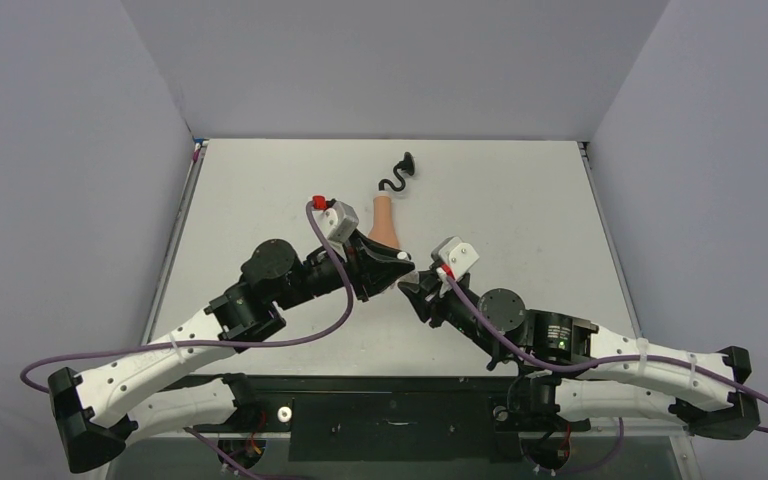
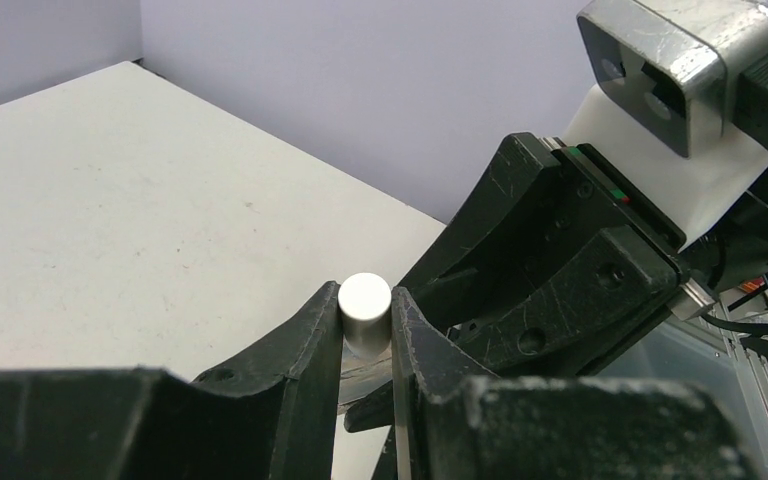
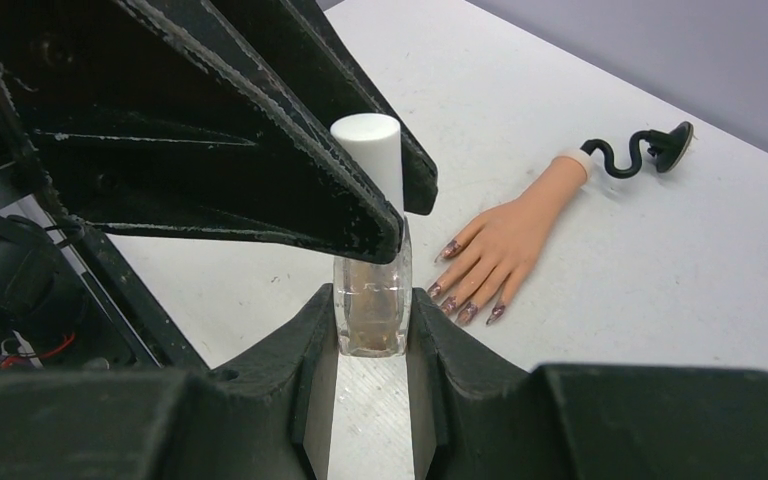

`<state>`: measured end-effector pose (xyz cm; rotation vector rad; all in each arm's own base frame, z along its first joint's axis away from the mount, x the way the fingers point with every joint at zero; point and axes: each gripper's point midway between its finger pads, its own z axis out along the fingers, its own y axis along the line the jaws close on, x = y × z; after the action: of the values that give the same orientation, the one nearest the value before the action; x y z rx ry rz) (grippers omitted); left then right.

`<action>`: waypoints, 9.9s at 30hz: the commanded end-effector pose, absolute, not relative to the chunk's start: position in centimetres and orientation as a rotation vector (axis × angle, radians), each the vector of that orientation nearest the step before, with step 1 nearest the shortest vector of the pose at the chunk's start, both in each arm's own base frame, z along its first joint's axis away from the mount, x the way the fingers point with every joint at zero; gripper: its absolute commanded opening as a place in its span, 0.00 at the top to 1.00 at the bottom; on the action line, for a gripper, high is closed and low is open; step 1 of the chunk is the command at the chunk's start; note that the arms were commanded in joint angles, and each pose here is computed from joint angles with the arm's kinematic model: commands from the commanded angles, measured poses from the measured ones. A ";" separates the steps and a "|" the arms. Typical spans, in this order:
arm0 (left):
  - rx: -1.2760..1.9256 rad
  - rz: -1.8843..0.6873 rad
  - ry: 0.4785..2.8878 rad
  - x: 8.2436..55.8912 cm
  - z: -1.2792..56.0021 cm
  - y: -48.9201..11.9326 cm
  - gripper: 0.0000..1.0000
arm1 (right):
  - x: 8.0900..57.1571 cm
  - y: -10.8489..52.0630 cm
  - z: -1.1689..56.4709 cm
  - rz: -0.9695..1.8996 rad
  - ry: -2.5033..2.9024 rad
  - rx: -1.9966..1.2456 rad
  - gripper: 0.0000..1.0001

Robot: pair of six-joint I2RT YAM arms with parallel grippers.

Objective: Paint the nails

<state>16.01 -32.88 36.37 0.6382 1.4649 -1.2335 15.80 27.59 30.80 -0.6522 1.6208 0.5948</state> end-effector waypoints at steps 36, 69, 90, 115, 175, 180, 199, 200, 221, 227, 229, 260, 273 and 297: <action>1.179 -1.427 1.072 5.2 40.2 -29.0 0.40 | 4.9 29.1 37.2 1.187 1.285 -1.068 1.00; 1.077 -1.412 1.122 6.6 39.5 -29.4 1.00 | 5.8 29.3 37.5 1.162 1.278 -1.019 0.54; 1.031 -1.441 1.085 6.5 40.1 -29.3 1.00 | 6.0 29.5 37.7 1.165 1.261 -0.996 0.71; 1.021 -1.473 1.070 6.3 40.0 -29.4 0.67 | 6.2 29.1 37.7 1.161 1.259 -0.979 1.00; 1.012 -1.446 1.132 7.1 39.1 -30.7 1.00 | 9.1 28.0 37.0 1.014 1.378 -0.865 1.00; 0.899 -1.312 1.310 10.8 37.6 -31.7 1.00 | 11.9 28.1 35.8 0.866 1.489 -0.780 1.00; 0.557 -1.194 1.531 16.4 35.9 -32.2 0.86 | 15.1 27.0 35.2 0.713 1.585 -0.593 1.00; 0.562 -1.201 1.522 16.2 36.1 -32.1 0.83 | 15.0 27.1 35.2 0.724 1.584 -0.603 1.00; 0.732 -1.324 1.334 11.2 41.0 -29.4 0.27 | 10.1 26.9 34.9 0.976 1.523 -0.779 1.00; 0.879 -1.404 1.190 8.3 42.1 -29.2 0.28 | 6.5 27.3 34.7 1.146 1.459 -0.924 1.00; 0.934 -1.444 1.140 7.2 42.2 -29.3 0.28 | 5.7 27.3 34.9 1.182 1.433 -0.950 1.00; 1.122 -1.607 1.022 4.3 40.1 -30.6 0.54 | 3.8 28.6 36.7 1.264 1.331 -1.056 1.00; 1.129 -1.604 1.063 4.6 39.0 -30.9 0.96 | 4.5 29.5 37.4 1.259 1.301 -1.013 1.00; 0.604 -1.178 1.484 16.1 36.7 -31.1 1.00 | 15.3 28.6 37.5 0.788 1.564 -0.512 1.00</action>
<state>14.62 -31.30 37.50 0.6974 1.3939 -1.2308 13.65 29.23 32.38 -0.7279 1.6567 0.7476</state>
